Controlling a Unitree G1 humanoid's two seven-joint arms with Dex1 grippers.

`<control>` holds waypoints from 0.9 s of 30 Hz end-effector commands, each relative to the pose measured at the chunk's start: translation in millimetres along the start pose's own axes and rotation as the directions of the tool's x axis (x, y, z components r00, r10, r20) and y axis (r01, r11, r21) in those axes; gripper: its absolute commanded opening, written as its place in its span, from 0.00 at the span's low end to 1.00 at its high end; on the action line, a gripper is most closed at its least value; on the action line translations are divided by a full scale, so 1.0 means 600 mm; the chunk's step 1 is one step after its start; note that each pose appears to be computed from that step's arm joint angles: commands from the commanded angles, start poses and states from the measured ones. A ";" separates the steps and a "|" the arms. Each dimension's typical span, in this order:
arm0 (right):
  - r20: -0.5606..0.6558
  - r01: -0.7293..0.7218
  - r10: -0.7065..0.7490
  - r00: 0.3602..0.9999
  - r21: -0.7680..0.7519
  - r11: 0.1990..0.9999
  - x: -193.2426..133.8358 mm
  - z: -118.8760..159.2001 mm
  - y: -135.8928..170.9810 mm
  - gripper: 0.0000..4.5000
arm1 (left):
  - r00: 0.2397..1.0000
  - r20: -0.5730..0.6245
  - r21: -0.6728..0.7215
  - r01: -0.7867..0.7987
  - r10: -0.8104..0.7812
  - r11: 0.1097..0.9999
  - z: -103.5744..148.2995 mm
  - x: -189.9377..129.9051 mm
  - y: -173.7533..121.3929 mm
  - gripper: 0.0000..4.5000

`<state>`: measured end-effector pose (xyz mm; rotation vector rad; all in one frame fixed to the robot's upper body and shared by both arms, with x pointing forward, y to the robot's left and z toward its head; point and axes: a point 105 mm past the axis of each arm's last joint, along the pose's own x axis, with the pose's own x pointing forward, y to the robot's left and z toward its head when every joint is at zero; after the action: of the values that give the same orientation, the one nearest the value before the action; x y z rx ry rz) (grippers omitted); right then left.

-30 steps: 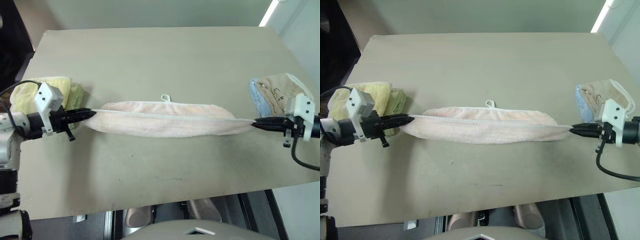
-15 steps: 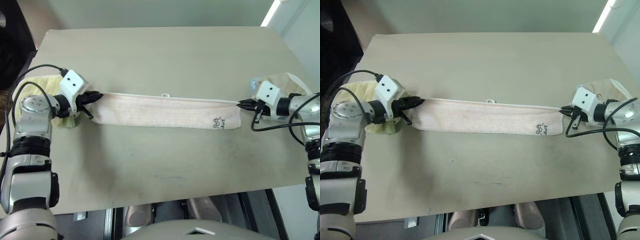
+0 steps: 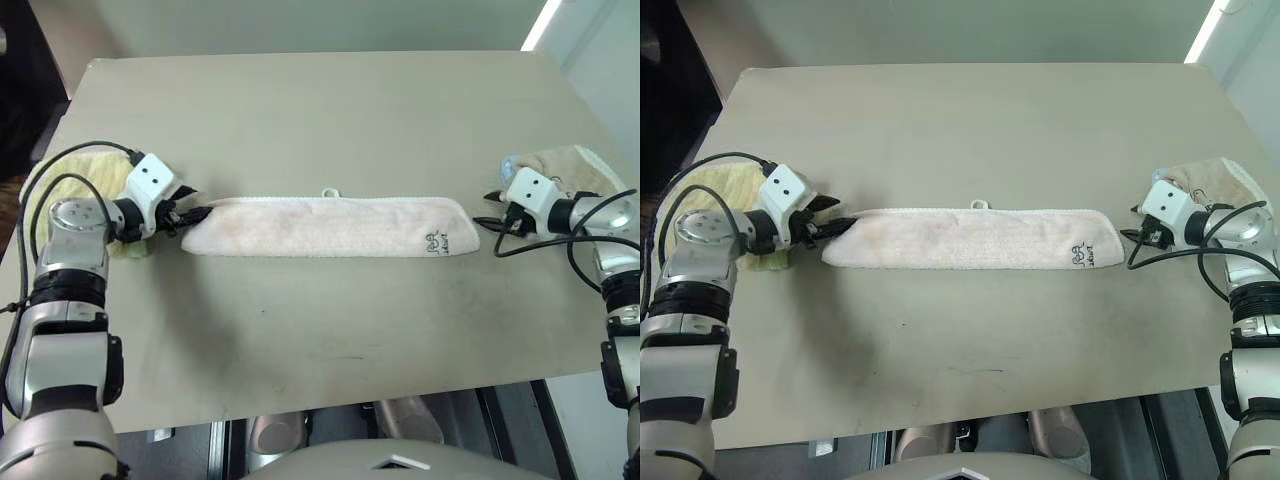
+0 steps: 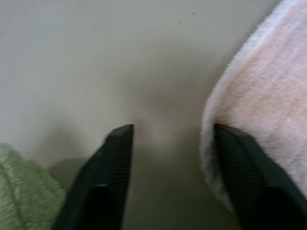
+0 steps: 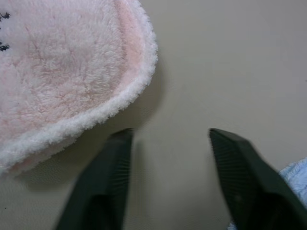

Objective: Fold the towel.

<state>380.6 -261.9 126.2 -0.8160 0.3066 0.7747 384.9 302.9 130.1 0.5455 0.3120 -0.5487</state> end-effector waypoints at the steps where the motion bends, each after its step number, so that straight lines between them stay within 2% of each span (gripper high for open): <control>1: 0.051 0.083 -0.081 0.995 -0.043 0.996 -0.033 0.022 -0.031 0.93 | 0.996 0.066 0.008 -0.056 0.056 0.998 0.024 -0.011 0.020 0.97; 2: 0.068 0.098 -0.095 0.993 -0.043 0.994 -0.041 0.027 -0.035 0.99 | 0.992 0.099 -0.020 -0.072 0.073 0.997 0.033 -0.012 0.024 1.00; 5: 0.140 0.106 -0.107 0.984 0.014 0.994 -0.076 0.045 -0.037 0.99 | 0.968 0.215 -0.074 -0.119 0.132 0.990 0.070 -0.024 0.039 1.00; 7: 0.163 0.095 -0.101 0.981 0.044 0.995 -0.090 0.052 -0.031 0.99 | 0.960 0.240 -0.094 -0.126 0.145 0.988 0.078 -0.029 0.042 1.00; 10: 0.221 0.025 -0.066 0.973 0.183 0.983 -0.117 0.060 0.006 0.99 | 0.937 0.297 -0.085 -0.165 0.184 0.983 0.100 -0.044 0.049 1.00; 15: 0.244 -0.037 -0.085 0.966 0.457 0.889 -0.122 0.060 0.062 0.99 | 0.907 0.376 -0.114 -0.160 0.192 0.980 0.126 -0.056 0.045 1.00; 19: 0.281 -0.171 -0.066 0.957 0.735 0.656 -0.110 0.069 0.126 0.99 | 0.902 0.433 -0.011 0.006 -0.001 1.000 0.153 -0.044 -0.025 1.00; 23: 0.288 -0.222 -0.111 0.951 0.887 0.406 -0.105 0.070 0.144 0.99 | 0.881 0.457 0.037 0.119 -0.123 0.992 0.170 -0.035 -0.076 1.00; 27: 0.232 -0.199 -0.115 0.966 0.948 0.249 -0.098 0.058 0.163 0.99 | 0.862 0.472 0.056 0.181 -0.185 0.982 0.181 -0.033 -0.104 1.00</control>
<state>270.9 -219.7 122.6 0.5145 0.4963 0.5930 353.2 213.0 191.0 0.3699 -0.0712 -0.8174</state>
